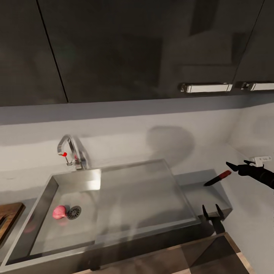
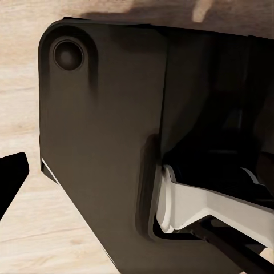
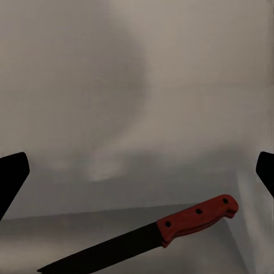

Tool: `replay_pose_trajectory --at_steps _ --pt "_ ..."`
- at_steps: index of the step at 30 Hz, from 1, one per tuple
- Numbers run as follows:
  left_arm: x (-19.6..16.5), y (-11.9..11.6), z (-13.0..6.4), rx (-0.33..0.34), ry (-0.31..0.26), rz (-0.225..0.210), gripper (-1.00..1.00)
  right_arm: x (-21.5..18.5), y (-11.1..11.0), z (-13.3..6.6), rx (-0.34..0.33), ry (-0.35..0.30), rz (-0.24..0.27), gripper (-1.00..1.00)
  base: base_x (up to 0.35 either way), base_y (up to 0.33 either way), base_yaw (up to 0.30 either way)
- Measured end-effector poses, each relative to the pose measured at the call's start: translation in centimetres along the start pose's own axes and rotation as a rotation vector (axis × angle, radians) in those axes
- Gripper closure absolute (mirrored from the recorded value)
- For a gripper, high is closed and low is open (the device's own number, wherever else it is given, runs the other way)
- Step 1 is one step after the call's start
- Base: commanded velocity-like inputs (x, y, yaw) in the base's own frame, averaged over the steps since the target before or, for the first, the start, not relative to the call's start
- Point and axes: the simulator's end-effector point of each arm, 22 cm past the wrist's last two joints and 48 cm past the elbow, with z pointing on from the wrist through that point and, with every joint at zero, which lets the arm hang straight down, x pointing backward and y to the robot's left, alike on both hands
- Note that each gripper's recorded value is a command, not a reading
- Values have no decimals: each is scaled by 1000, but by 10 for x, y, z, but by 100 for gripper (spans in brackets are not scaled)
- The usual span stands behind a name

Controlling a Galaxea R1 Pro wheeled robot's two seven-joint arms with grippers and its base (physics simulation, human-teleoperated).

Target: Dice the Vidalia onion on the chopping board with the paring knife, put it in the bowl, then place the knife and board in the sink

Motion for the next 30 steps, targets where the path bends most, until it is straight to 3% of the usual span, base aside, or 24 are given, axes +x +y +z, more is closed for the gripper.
replay_pose_trajectory --at_steps 16,30 --pt "0 0 0 0 0 0 -100 0 0 0 0 0 0 -100 170 -164 0" --pt "0 0 0 0 0 0 -100 0 0 0 0 0 0 -100 64 -26 0"
